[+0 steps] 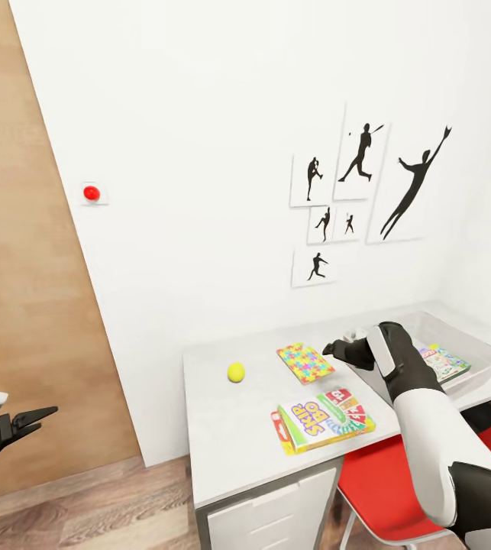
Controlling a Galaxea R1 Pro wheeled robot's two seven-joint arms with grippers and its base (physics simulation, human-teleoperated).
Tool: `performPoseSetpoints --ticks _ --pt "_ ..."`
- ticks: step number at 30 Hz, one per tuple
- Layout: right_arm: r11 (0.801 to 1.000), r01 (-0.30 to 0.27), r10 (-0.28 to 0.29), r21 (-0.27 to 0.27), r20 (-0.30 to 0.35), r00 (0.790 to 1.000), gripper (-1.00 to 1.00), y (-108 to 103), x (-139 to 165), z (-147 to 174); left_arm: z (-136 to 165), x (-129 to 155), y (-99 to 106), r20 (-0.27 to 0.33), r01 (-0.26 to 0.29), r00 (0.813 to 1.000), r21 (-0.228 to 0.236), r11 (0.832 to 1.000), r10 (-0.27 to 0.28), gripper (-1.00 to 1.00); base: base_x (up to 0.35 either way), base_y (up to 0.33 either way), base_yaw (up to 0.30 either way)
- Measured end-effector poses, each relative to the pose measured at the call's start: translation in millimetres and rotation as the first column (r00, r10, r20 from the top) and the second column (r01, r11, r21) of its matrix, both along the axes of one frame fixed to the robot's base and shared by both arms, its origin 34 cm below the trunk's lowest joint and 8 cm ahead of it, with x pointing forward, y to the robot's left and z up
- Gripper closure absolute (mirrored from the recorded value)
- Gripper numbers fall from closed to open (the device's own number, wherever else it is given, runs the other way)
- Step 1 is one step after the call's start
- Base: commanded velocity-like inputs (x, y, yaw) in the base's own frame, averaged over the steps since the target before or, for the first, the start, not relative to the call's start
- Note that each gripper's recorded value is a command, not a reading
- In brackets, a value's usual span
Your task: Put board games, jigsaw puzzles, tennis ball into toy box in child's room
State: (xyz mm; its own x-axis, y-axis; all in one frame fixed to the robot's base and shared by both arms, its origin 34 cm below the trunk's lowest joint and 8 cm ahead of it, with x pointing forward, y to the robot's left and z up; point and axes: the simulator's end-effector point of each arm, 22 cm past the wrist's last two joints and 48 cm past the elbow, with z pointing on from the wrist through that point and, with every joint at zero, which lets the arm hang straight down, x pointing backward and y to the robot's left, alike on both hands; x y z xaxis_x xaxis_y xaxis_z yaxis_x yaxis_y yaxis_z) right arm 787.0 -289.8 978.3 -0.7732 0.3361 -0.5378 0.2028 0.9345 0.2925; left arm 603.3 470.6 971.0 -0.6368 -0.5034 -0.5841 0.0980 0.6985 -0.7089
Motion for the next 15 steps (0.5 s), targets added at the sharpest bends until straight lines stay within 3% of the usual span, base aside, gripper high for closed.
performPoseSetpoints --ticks 15 --pt "1.0 0.029 -0.029 -0.004 0.043 0.999 -1.0 -6.4 11.4 -3.3 -7.4 0.7 0.1 -0.016 0.0 1.0 0.0 1.0 0.0 -1.0 0.0 0.0 0.0"
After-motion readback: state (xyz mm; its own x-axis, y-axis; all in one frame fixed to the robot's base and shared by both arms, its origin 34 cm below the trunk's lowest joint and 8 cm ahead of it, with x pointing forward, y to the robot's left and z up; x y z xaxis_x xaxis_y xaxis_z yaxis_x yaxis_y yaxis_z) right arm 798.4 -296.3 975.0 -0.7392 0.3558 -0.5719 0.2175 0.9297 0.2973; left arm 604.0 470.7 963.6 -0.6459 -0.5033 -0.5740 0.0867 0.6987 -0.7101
